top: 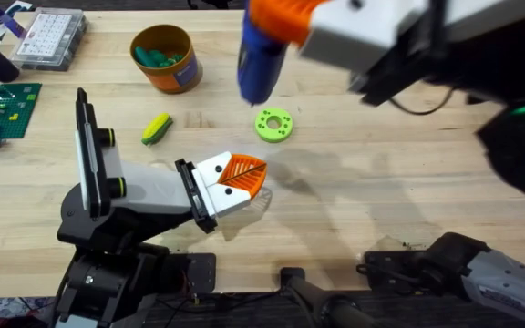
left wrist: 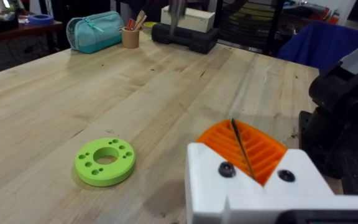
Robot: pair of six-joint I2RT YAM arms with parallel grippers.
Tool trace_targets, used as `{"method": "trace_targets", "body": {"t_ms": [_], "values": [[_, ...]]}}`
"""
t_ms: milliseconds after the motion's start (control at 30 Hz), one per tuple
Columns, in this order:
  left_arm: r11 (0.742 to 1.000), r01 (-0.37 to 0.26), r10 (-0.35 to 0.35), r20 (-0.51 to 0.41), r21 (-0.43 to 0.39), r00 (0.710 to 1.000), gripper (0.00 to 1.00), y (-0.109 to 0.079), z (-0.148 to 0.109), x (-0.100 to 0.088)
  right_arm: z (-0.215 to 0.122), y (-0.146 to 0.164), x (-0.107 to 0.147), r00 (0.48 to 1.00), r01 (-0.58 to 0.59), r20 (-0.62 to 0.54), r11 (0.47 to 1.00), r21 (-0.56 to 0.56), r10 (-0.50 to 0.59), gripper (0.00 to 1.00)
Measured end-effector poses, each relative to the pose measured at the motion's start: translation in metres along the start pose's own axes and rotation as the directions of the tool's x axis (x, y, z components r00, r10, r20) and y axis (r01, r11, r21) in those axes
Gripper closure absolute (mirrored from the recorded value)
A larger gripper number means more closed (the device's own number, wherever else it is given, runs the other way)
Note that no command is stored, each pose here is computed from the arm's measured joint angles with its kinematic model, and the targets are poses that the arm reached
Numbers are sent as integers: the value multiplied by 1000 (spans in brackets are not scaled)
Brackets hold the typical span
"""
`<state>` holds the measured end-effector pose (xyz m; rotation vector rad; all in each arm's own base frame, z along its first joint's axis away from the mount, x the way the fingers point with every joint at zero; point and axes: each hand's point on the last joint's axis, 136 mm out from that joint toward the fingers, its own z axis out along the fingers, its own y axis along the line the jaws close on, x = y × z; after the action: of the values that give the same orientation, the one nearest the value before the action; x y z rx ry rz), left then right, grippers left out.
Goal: Pick up the gripper from the table and insert it into the empty holder that is missing its gripper. Then pick up a screw, insert it into the mounting hole, and use the screwdriver to tighten it. Finally, clean up the table by picking up the vegetable and placing it into the bucket.
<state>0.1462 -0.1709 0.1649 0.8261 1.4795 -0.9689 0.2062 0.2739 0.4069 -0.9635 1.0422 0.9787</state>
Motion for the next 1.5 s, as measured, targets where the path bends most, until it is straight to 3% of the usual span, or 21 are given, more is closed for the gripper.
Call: {"method": "trace_targets", "body": {"t_ms": [200, 633, 733, 867, 1200, 1500], "values": [[1000, 20, -20, -14, -3, 1000, 984, 1, 0, 4, 8, 1, 26, 997, -60, -52, 998, -19, 58, 953], [1000, 21, -21, -15, -3, 1000, 984, 1, 0, 5, 9, 4, 23, 993, -111, -40, 993, -26, 110, 954], [1000, 21, -21, -15, -3, 1000, 982, 1, 0, 5, 8, 3, 14, 989, -148, -10, 989, -27, 148, 953], [1000, 21, -21, -15, -3, 1000, 984, 1, 0, 5, 6, 1, 21, 974, -224, -52, 974, -29, 222, 954], [1000, 21, -21, -15, -3, 1000, 983, 1, 0, 5, 35, 14, -8, 965, -259, -96, 937, -235, 243, 954], [1000, 21, -21, -15, -3, 1000, 982, 1, 0, 5, 47, 49, 2, 954, -296, -163, 857, -422, 250, 954]]}}
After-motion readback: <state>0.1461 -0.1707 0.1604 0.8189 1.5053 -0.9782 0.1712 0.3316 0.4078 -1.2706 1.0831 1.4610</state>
